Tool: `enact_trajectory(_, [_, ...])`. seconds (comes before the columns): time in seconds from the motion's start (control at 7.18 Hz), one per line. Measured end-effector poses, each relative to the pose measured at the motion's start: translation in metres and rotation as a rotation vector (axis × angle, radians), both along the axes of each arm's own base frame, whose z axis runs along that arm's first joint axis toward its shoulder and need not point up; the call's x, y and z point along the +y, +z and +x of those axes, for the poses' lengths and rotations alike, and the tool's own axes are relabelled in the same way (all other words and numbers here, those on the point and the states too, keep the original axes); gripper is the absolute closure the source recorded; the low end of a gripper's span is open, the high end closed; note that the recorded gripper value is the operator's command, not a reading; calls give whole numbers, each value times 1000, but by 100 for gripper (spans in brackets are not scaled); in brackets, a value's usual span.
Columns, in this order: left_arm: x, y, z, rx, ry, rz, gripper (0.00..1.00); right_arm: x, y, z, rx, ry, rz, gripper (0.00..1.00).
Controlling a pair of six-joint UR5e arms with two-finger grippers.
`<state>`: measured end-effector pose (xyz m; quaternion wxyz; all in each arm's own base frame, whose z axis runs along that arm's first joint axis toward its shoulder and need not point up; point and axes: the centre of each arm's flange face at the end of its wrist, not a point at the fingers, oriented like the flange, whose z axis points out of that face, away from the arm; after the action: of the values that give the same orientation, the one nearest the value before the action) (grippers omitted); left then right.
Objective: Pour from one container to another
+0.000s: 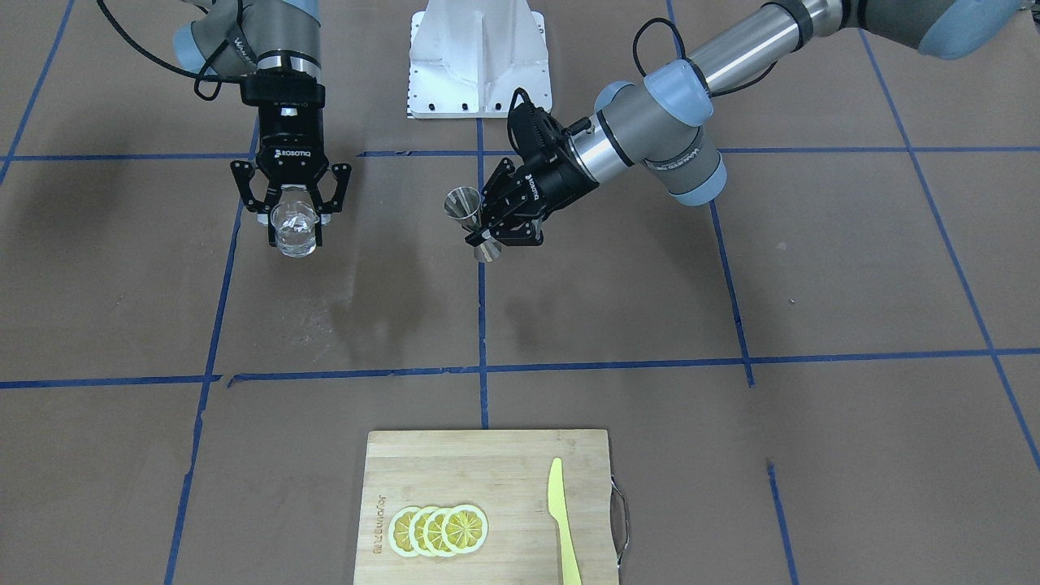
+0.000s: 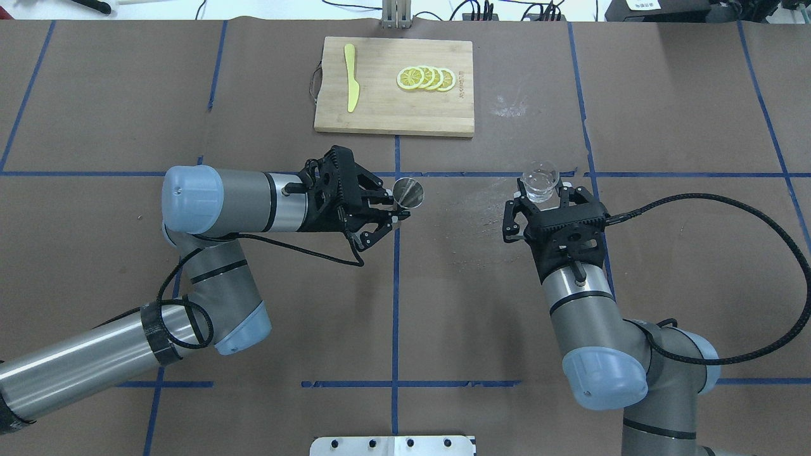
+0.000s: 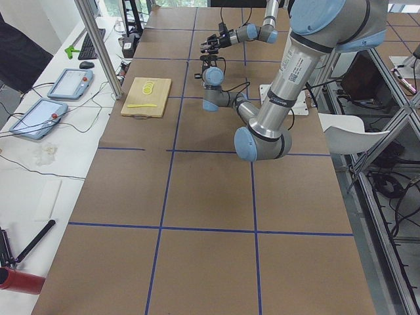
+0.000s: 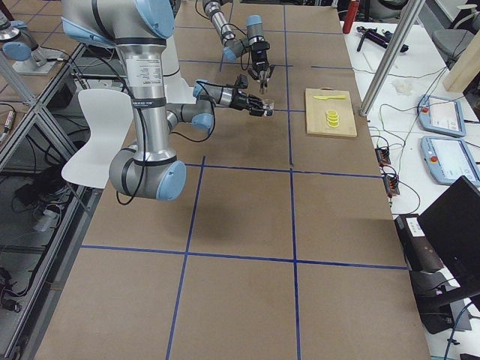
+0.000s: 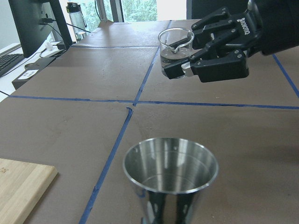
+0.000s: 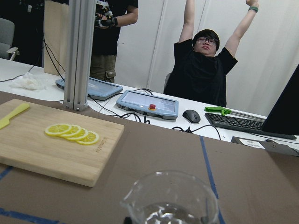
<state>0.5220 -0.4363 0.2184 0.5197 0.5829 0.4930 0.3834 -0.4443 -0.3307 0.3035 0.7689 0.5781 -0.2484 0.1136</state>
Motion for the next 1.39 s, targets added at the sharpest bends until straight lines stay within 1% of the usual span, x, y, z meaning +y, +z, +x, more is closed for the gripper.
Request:
enact_trajectory(0.42, [0, 1, 1, -2, 1, -1, 100, -1, -49, -12, 9, -21, 44, 100])
enact_trajectory(0.56, [0, 1, 1, -2, 1, -1, 100, -2, -61, -16, 35, -29, 57, 100])
enact_trajectory(0.7, [1, 1, 1, -2, 2, -1, 100, -3, -74, -21, 68, -34, 62, 100])
enact_trajectory(1.11, [1, 1, 2, -2, 3, -1, 100, -7, -116, -39, 194, -47, 54, 100])
enact_trajectory(1.39, [2, 1, 2, -2, 4, -1, 100, -8, -122, -41, 269, -60, 68, 100])
